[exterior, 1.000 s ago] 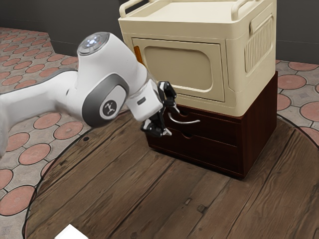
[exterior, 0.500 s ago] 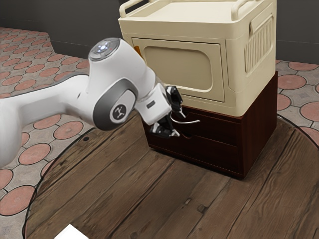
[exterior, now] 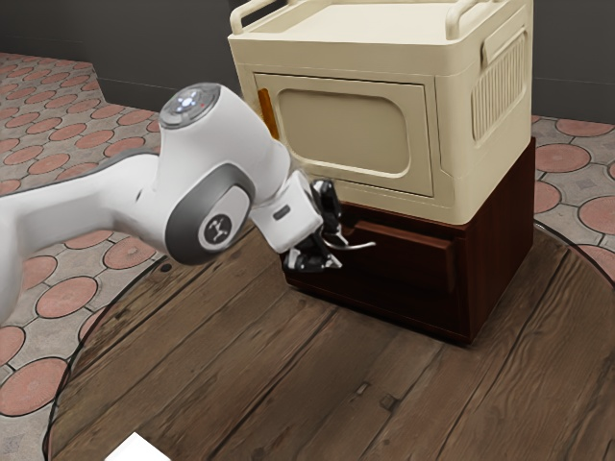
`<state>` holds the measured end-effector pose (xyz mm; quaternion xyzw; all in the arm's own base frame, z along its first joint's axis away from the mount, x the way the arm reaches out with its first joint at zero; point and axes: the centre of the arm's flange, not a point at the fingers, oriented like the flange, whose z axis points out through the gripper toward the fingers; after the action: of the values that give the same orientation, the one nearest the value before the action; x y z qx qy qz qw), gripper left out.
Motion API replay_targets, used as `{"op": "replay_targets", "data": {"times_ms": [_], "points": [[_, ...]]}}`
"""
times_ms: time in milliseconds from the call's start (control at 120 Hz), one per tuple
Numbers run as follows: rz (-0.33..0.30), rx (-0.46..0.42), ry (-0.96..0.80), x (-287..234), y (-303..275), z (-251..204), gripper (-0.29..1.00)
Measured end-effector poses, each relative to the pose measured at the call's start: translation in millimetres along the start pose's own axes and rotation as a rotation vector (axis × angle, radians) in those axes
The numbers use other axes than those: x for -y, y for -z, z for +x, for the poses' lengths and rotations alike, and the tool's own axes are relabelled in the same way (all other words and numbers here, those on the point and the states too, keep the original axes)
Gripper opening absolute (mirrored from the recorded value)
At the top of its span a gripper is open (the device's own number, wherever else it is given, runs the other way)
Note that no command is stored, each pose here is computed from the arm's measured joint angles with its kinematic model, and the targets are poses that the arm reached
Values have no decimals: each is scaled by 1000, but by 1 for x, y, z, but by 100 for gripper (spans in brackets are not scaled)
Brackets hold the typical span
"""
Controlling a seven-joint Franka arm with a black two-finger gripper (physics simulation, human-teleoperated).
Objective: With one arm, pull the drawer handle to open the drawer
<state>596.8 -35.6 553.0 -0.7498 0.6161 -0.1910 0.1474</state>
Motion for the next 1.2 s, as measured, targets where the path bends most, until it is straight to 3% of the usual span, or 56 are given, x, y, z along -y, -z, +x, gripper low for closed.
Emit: {"op": "replay_targets", "data": {"times_ms": [1200], "points": [[18,28,30,-121,66,-18,12]]}}
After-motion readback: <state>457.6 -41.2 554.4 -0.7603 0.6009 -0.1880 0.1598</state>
